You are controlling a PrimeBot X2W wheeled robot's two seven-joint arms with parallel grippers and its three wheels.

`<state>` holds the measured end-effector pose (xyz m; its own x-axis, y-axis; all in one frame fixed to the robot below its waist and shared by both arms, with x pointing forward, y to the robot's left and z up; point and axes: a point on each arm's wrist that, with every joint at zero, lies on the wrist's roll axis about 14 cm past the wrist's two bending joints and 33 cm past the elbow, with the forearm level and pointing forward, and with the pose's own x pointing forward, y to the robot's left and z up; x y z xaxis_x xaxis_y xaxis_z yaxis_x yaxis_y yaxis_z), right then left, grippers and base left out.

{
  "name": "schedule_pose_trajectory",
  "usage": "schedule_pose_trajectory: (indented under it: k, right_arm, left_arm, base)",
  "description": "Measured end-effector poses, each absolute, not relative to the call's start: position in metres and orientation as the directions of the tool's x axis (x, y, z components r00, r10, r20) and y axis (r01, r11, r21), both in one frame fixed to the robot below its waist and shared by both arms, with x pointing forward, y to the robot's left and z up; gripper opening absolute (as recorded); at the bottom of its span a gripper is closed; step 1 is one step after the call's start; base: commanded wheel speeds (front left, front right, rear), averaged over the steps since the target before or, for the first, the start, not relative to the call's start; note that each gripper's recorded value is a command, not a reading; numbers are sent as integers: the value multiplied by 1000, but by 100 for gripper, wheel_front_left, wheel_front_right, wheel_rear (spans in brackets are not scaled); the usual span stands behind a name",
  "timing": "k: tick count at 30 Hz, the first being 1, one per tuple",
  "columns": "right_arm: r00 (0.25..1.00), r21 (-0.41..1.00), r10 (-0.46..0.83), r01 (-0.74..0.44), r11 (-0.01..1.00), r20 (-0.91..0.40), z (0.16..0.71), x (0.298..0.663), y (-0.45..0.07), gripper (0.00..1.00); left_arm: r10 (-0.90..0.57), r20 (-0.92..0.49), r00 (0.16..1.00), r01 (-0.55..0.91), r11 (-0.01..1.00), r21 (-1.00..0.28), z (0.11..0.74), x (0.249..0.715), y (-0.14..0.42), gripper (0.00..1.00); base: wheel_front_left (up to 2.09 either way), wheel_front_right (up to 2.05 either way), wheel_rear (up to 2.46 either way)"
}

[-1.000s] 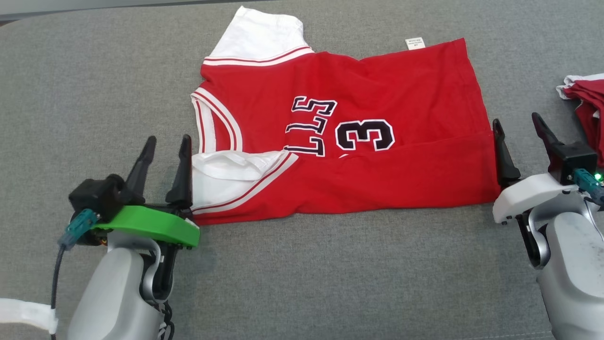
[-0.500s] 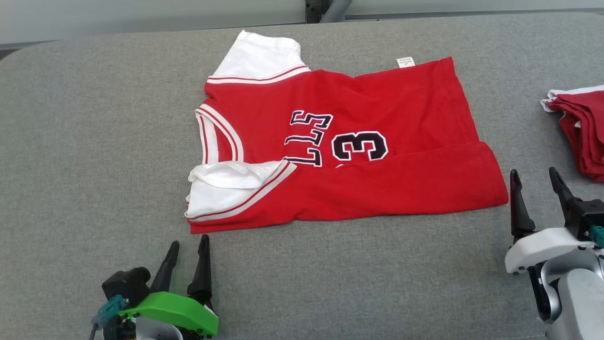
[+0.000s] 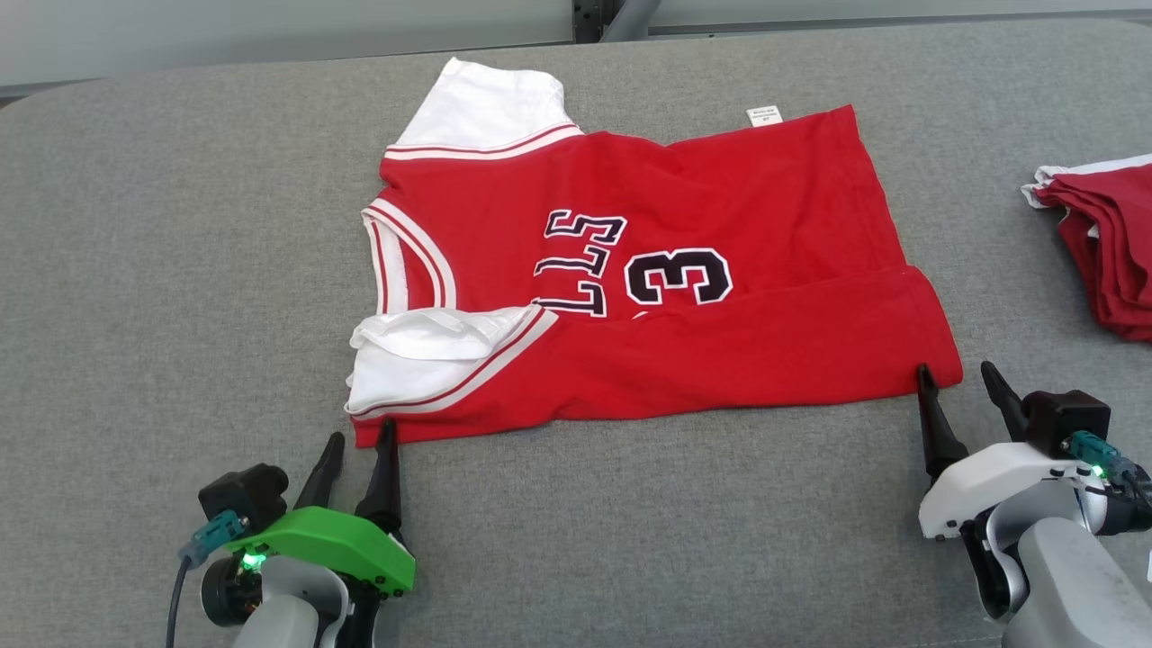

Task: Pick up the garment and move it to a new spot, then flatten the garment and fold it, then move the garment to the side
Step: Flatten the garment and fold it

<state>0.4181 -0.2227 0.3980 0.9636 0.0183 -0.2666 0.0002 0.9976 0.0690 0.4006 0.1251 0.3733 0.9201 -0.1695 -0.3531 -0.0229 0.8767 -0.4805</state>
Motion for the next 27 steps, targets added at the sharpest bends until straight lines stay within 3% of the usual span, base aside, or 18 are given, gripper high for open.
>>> schedule_pose_trajectory:
  k: [2, 3, 6, 7, 8, 9, 16, 27]
  right_arm:
    - [960, 94, 14, 13, 996, -279, 394, 421, -223, 100]
    - [958, 107, 14, 17, 994, -286, 392, 423, -223, 100]
    - [952, 132, 24, 17, 991, -306, 386, 427, -219, 100]
    - [952, 132, 24, 17, 991, -306, 386, 427, -219, 93]
    - [950, 149, 33, 14, 989, -310, 385, 429, -216, 39]
    - [950, 149, 33, 14, 989, -310, 385, 429, -216, 0]
    - [964, 186, 19, 32, 982, -266, 399, 435, -225, 0]
    - [963, 146, 42, -2, 989, -266, 403, 398, -238, 0]
  left_arm:
    - [-177, -350, 920, -16, 875, -484, 373, 404, 123, 13]
    - [-182, -350, 919, -12, 874, -486, 373, 405, 122, 0]
    - [-192, -351, 916, -4, 873, -488, 371, 405, 118, 0]
    - [-192, -351, 916, -4, 873, -488, 371, 405, 118, 0]
    - [-197, -346, 918, 3, 872, -489, 372, 404, 117, 0]
    - [-197, -346, 918, 3, 872, -489, 372, 404, 117, 0]
    - [-195, -284, 939, 25, 861, -509, 386, 402, 118, 0]
    - [-308, -310, 899, 96, 832, -547, 391, 361, 110, 0]
  base:
    - [0, 0, 0]
    - [0, 0, 0]
    - [0, 0, 0]
    - [0, 0, 0]
    - [0, 0, 0]
    - [0, 0, 0]
    - [0, 0, 0]
    - [0, 0, 0]
